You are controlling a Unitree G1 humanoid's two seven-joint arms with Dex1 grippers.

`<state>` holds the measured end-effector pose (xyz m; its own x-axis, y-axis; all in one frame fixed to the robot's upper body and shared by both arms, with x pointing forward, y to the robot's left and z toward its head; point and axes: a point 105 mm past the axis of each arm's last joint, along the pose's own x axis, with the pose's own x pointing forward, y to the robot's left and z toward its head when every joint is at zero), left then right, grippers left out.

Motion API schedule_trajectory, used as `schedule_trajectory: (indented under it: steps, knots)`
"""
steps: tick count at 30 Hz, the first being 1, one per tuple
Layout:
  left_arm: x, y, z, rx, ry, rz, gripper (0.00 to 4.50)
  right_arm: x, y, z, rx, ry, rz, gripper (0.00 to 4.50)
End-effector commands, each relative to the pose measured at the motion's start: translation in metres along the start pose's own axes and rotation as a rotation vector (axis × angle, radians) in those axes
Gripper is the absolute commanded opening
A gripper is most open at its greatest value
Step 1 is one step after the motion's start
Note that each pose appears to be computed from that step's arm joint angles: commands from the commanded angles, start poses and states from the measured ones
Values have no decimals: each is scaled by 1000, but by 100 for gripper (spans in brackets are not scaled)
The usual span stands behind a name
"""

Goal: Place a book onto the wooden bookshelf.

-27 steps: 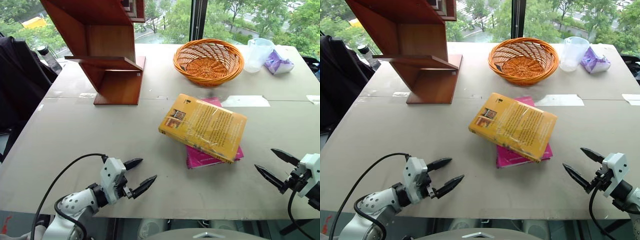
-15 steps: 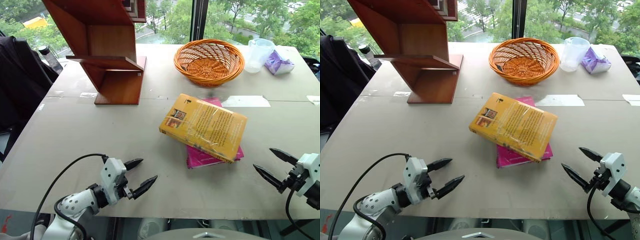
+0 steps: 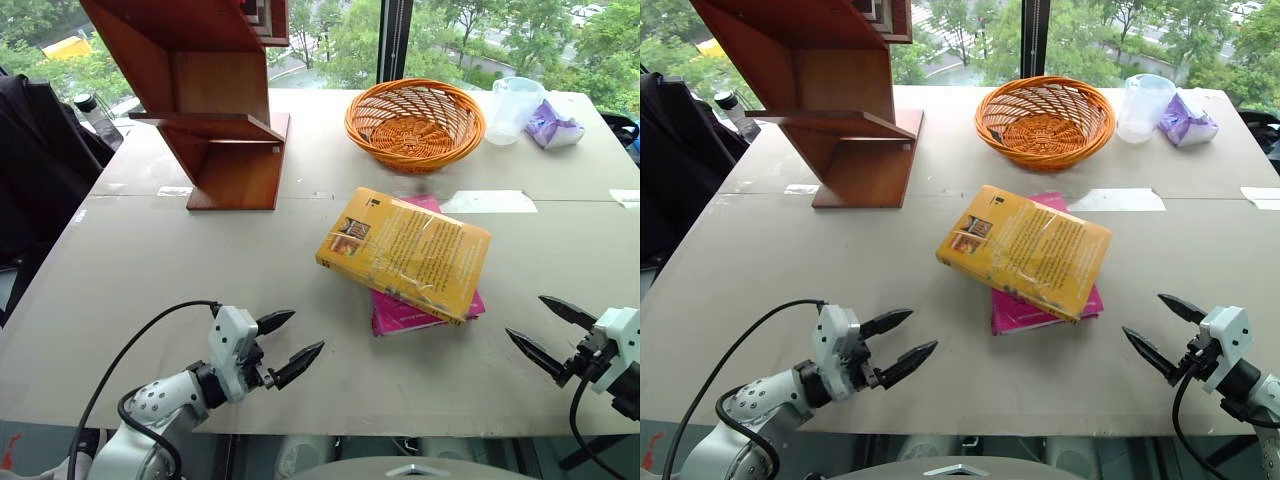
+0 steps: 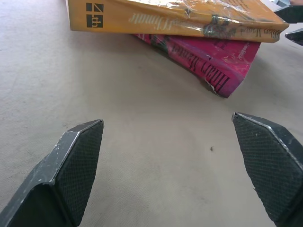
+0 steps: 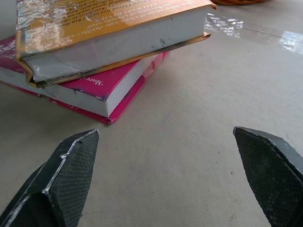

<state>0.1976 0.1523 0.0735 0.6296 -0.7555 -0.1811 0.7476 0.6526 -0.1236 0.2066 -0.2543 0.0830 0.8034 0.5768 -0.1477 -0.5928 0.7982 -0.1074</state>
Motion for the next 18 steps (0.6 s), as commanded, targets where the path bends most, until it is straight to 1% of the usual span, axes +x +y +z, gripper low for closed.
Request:
schedule_trajectory:
  steps: [1, 5, 7, 8, 10, 12, 14, 18]
  knots:
    - [3, -9, 14, 30, -38, -28, 448, 0, 1, 8, -23, -28, 5, 450]
    - [6, -9, 17, 29, -43, -32, 448, 1, 10, 14, -32, -61, 53, 450]
    - [8, -10, 19, 22, -48, -38, 448, 0, 21, 23, -29, -124, 108, 450]
    - [9, -12, 19, 3, -51, -52, 448, -1, 29, 29, -27, -168, 152, 450]
    - [11, -17, 28, -65, -102, -85, 448, -9, 47, 45, 16, -293, 252, 450]
    - [13, -18, 34, -134, -130, -101, 448, -13, 58, 50, 74, -299, 338, 450]
    - [16, -16, 36, -195, -138, -95, 448, -14, 60, 52, 94, -283, 370, 450]
    - [33, -13, 56, -366, -220, -83, 448, -15, 49, 63, 19, -317, 325, 450]
